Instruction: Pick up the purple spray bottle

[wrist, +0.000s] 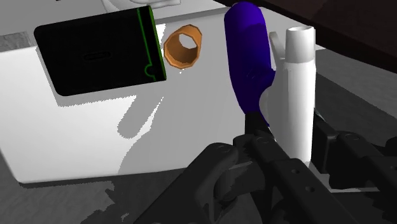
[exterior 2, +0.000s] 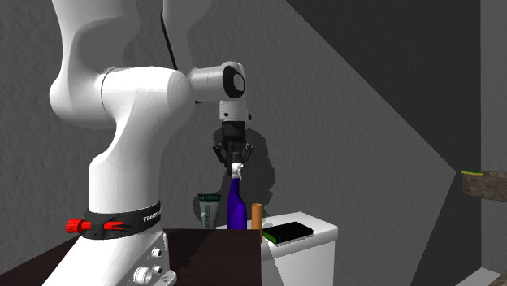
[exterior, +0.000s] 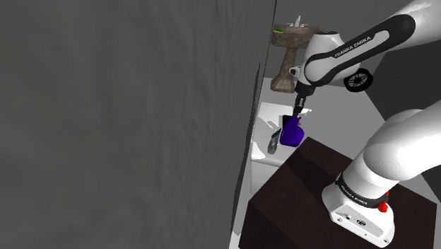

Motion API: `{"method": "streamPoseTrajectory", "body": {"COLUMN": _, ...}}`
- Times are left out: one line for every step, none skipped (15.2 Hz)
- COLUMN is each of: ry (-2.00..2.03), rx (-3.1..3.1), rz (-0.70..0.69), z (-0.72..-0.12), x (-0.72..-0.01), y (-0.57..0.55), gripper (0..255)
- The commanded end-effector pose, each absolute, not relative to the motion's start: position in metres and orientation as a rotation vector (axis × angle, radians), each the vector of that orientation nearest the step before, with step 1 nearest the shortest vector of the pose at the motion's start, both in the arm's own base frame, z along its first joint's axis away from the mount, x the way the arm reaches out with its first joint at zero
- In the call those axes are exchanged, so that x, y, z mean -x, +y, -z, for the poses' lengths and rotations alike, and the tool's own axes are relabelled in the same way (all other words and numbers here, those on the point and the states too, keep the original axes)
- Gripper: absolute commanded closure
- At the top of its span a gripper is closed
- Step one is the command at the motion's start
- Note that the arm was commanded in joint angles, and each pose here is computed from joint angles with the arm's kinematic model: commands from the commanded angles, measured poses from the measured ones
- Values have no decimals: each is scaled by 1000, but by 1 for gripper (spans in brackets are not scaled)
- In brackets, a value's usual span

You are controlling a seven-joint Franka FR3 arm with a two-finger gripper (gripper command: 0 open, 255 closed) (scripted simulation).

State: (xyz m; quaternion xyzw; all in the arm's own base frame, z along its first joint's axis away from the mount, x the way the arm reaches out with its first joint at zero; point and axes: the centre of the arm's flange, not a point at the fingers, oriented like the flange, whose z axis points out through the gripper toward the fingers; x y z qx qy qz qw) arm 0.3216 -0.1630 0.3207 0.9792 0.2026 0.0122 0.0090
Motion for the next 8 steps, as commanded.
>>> {"method": "streamPoseTrajectory", "body": {"ry": 633, "rx": -3059, "rz": -38, "z": -332, "x": -322, "y": -164, "gripper": 255}}
{"method": "streamPoseTrajectory", "body": {"ry": 633, "rx": -3059, "rz": -38, "z": -338, "x": -322, "y": -164, "gripper": 255}}
{"method": "streamPoseTrajectory", "body": {"ry": 633, "rx": -3059, "rz": -38, "z": -343, "x": -322, "y": -164, "gripper": 255}}
{"method": "streamPoseTrajectory", "body": {"ry": 633, "rx": -3059, "rz": -38, "z": -348, "x": -322, "y": -164, "gripper": 255}}
{"method": "streamPoseTrajectory", "body": {"ry": 633, "rx": -3059, "rz": -38, "z": -354, "x": -322, "y": -164, "gripper": 255}}
{"method": "streamPoseTrajectory", "body": {"ry": 633, "rx": -3059, "rz": -38, "z": -359, "x": -322, "y": -164, "gripper": 255}}
{"method": "streamPoseTrajectory", "body": {"ry": 633, "rx": -3059, "rz": -38, "z": -364, "x": -322, "y": -164, "gripper": 255}}
{"method": "streamPoseTrajectory", "body": {"ry": 633, "rx": -3059, "rz": -38, "z": -369, "x": -322, "y": -164, "gripper": 255}}
